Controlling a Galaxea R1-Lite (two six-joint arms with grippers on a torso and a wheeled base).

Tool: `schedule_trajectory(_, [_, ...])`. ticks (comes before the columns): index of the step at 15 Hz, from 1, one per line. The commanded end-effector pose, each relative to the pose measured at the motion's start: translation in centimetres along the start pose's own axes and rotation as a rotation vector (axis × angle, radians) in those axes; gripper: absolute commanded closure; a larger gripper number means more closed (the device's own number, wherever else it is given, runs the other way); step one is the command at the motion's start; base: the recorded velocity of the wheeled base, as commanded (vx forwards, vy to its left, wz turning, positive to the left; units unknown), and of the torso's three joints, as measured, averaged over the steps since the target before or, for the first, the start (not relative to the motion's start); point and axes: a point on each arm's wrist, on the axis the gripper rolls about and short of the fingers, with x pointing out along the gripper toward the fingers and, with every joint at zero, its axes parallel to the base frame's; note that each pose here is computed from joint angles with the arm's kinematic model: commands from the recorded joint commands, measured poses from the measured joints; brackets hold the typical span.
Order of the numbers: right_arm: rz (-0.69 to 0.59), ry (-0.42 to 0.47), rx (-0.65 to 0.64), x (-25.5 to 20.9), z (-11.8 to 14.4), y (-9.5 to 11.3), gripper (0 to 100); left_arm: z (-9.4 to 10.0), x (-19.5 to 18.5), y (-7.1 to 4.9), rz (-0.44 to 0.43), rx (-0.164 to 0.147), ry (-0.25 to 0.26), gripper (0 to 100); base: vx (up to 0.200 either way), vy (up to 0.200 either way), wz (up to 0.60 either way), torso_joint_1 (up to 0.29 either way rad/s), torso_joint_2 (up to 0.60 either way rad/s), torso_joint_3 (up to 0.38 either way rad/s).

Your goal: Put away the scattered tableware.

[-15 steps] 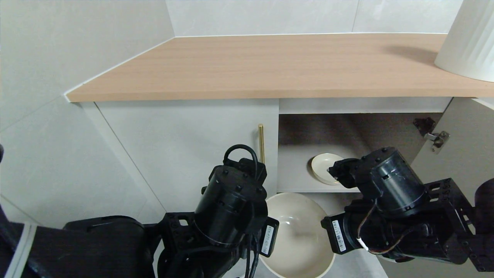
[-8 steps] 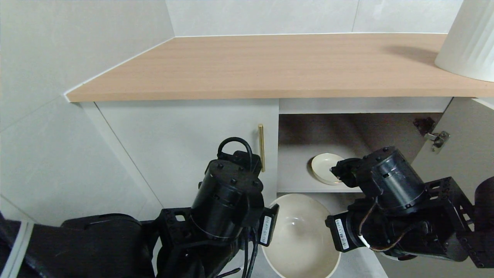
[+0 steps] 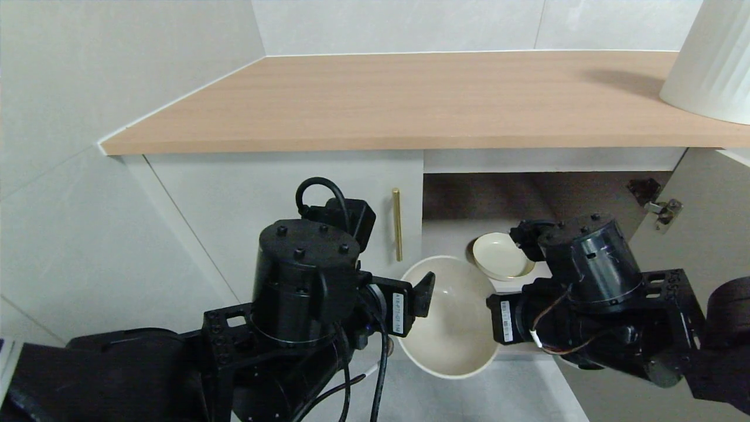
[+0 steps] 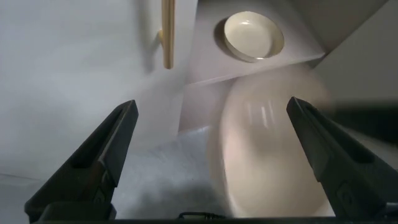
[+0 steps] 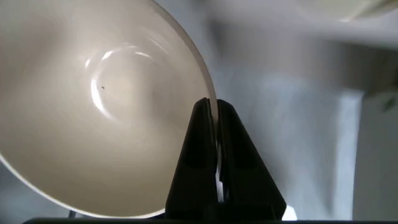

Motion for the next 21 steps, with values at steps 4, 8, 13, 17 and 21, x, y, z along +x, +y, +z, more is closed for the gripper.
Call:
schedule_trajectory(4, [-0.227, -0.119, 0.081, 5.7, -0.6, -3.7, 100, 0.1, -0.1, 0.1, 0.000, -0.002, -0.002, 0, 0.000, 0.000, 0.00, 0.000, 0.00, 0.000])
schedule_trajectory(8, [-0.330, -0.171, 0.189, 8.2, 1.9, -7.2, 100, 0.1, 0.0, 0.1, 0.003, -0.003, -0.003, 0, 0.000, 0.000, 0.00, 0.000, 0.00, 0.000])
schedule_trajectory(13, [-0.405, -0.183, 0.278, 10.9, 2.6, -9.8, 100, 0.3, 0.1, 0.4, 0.011, -0.007, -0.006, 0, 0.000, 0.000, 0.00, 0.000, 0.00, 0.000])
schedule_trajectory(17, [-0.465, -0.225, 0.331, 11.9, 3.6, -11.5, 100, 0.3, 0.3, 0.4, 0.015, -0.008, -0.006, 0, 0.000, 0.000, 0.00, 0.000, 0.00, 0.000])
schedule_trajectory(21, [-0.511, -0.221, 0.358, 14.0, 3.6, -13.4, 100, 0.4, 0.3, 0.5, 0.017, -0.010, -0.009, 0, 0.000, 0.000, 0.00, 0.000, 0.00, 0.000])
